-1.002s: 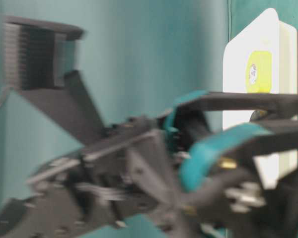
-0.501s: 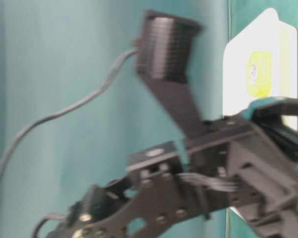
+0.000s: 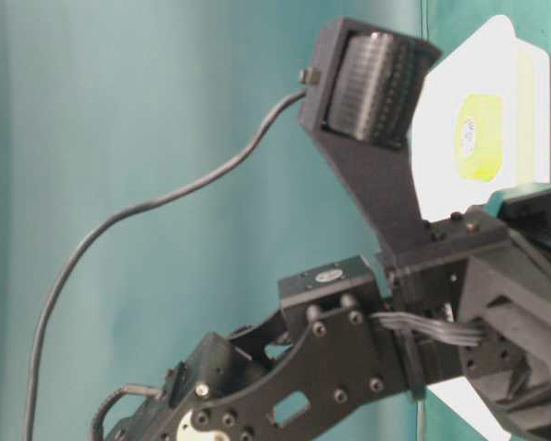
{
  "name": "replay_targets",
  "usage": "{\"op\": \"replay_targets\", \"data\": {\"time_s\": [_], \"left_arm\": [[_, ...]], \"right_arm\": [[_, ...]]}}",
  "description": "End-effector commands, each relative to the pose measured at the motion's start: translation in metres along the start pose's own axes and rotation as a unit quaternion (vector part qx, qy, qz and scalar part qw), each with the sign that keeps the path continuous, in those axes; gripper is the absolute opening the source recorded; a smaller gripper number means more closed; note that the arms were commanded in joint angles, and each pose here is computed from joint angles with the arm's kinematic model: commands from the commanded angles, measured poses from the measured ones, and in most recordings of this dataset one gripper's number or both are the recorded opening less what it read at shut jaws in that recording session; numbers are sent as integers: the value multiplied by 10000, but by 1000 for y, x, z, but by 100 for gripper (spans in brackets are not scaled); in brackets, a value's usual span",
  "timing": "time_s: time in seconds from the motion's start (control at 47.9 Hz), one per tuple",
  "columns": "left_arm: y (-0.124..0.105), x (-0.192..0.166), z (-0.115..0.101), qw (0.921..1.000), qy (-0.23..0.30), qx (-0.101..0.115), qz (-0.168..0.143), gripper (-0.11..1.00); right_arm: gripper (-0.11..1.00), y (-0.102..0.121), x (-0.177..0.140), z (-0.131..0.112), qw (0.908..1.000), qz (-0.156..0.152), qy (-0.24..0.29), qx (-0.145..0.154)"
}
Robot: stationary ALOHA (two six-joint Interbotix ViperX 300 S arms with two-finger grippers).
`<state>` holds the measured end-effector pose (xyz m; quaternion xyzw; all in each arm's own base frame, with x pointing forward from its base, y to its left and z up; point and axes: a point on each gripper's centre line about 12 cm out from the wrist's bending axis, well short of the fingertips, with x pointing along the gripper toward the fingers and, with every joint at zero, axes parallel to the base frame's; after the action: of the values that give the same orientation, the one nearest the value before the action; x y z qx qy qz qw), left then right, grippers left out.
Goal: Pick up the tape from a random location and place it into the white case.
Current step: 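Lower the left gripper and close it on the red roll, then lift the red roll and carry it over the tray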
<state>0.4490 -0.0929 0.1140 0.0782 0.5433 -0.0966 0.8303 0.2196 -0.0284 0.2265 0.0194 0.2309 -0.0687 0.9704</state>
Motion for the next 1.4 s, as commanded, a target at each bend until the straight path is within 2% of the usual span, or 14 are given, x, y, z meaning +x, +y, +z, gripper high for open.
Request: {"op": "replay_targets", "data": {"time_s": [0.0, 0.125, 0.209, 0.668, 1.378], "left_arm": [[-1, -9, 6, 9999, -115, 57, 8, 75], [-3, -9, 3, 10000, 38, 85, -7, 38], [-3, -9, 2, 10000, 68, 70, -8, 22], [-3, -17, 8, 10000, -47, 46, -2, 22], [-1, -95, 29, 9989, -475, 29, 23, 22]], "right_arm": [[88, 1, 0, 10, 9999, 17, -122, -12], [88, 1, 0, 10, 9999, 18, -122, -5], [88, 1, 0, 11, 9999, 18, -130, -4], [88, 1, 0, 11, 9999, 16, -123, -4], [88, 1, 0, 10, 10000, 9, -85, -4]]}}
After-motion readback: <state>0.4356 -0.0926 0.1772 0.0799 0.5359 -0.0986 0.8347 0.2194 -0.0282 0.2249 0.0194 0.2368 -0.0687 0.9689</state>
